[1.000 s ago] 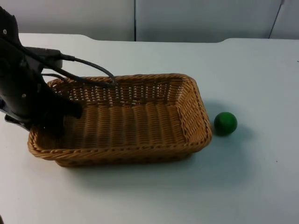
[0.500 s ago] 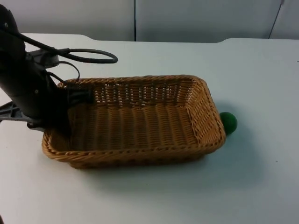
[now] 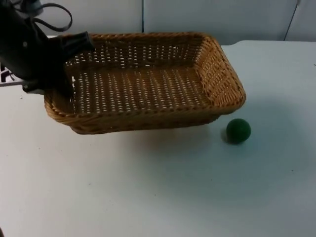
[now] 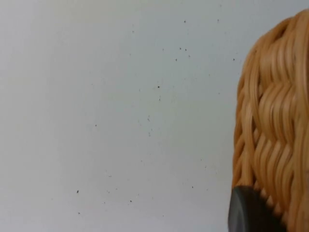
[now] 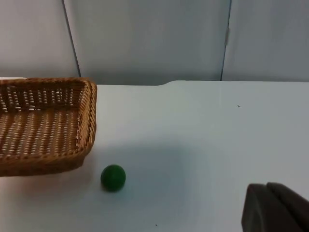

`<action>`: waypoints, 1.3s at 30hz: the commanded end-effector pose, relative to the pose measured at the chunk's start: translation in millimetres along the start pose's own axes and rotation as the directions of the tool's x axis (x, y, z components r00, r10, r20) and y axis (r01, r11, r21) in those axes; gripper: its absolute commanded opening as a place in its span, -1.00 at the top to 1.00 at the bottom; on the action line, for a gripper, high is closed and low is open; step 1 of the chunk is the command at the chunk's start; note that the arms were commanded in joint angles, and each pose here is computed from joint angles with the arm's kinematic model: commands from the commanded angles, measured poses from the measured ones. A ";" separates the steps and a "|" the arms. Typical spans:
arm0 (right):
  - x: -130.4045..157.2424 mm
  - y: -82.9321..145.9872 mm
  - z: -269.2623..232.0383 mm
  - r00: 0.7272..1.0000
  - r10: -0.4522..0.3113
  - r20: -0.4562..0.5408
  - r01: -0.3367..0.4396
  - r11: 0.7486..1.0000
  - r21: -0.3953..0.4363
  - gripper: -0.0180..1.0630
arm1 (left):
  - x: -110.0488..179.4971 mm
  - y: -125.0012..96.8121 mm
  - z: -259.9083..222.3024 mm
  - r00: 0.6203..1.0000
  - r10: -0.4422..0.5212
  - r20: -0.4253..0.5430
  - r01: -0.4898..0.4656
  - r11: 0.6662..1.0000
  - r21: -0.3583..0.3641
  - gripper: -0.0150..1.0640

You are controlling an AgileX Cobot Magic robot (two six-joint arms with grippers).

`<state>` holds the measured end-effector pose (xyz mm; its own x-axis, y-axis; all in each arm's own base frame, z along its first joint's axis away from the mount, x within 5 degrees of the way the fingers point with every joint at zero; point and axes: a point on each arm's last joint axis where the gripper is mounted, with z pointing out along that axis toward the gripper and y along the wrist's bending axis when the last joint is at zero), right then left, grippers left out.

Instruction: Pick up the basket with the left hand and place the ball into the basket with the right hand.

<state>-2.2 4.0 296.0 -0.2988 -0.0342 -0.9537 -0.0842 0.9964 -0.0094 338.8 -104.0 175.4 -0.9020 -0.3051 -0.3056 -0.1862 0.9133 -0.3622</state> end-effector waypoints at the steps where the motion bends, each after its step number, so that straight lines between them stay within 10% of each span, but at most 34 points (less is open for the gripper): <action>1: 0.4 0.0 0.2 1.000 0.000 0.006 0.000 1.000 0.003 0.97 | 1.8 0.0 -8.1 1.000 -0.022 0.006 0.022 1.000 -0.013 0.97; 12: 0.4 0.0 0.2 1.000 0.000 0.006 0.000 1.000 0.003 0.97 | 34.0 41.9 -12.9 0.992 -0.128 0.021 0.129 0.990 -0.063 0.97; 39: 0.4 0.0 0.2 1.000 0.000 0.006 0.000 1.000 0.003 0.97 | 34.3 34.5 -24.1 0.962 -0.269 0.055 0.267 0.963 0.035 0.97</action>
<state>-2.2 4.0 296.0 -0.2988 -0.0342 -0.9537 -0.0842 0.9964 -0.0094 291.3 -76.3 168.7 -0.8150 -0.5317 -0.2305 -0.4014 0.8048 -0.4372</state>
